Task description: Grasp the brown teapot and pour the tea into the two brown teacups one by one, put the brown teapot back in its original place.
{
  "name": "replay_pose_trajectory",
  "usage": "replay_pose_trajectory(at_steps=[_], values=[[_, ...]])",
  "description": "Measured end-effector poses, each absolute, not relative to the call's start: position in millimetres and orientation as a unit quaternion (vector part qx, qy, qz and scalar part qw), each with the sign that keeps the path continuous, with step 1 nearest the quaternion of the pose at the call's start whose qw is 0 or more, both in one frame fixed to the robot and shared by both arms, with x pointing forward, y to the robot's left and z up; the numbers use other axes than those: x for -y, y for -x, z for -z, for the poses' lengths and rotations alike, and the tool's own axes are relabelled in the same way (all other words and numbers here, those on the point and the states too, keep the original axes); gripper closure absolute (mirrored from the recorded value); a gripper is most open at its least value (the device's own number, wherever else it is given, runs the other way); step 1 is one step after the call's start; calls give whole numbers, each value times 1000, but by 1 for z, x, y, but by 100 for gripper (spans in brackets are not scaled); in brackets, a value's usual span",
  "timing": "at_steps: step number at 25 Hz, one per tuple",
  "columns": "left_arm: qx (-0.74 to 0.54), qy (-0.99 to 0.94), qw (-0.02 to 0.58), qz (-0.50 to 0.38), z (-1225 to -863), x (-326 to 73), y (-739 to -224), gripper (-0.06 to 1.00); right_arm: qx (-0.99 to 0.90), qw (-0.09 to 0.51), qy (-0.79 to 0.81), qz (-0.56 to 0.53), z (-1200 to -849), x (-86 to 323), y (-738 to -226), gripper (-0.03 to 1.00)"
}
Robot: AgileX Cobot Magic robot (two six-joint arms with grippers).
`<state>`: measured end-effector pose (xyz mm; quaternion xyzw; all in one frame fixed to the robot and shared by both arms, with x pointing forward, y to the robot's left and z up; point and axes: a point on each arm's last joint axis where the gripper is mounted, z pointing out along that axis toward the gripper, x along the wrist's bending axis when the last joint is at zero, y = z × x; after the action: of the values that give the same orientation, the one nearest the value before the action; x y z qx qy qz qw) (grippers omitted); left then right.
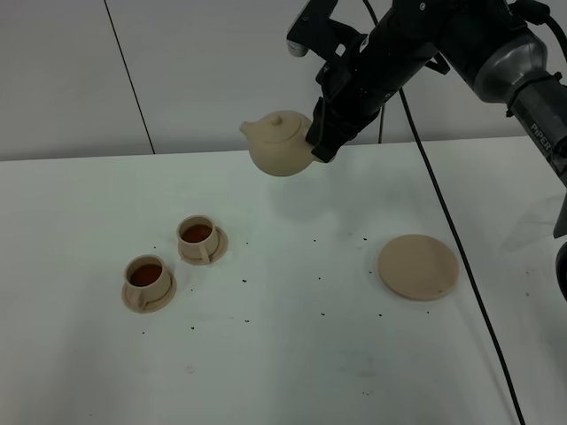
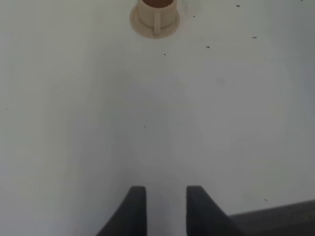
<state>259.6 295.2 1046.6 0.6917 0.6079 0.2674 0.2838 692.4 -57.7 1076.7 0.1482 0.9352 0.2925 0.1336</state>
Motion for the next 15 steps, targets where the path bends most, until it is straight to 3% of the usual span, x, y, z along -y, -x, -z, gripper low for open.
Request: replay_pose_trajectory(at_steps=[15], values=[[-608,-692,284,-267,-1047,-295,-260,68,-942,81,-182,-269,-1040,70,-692,87]])
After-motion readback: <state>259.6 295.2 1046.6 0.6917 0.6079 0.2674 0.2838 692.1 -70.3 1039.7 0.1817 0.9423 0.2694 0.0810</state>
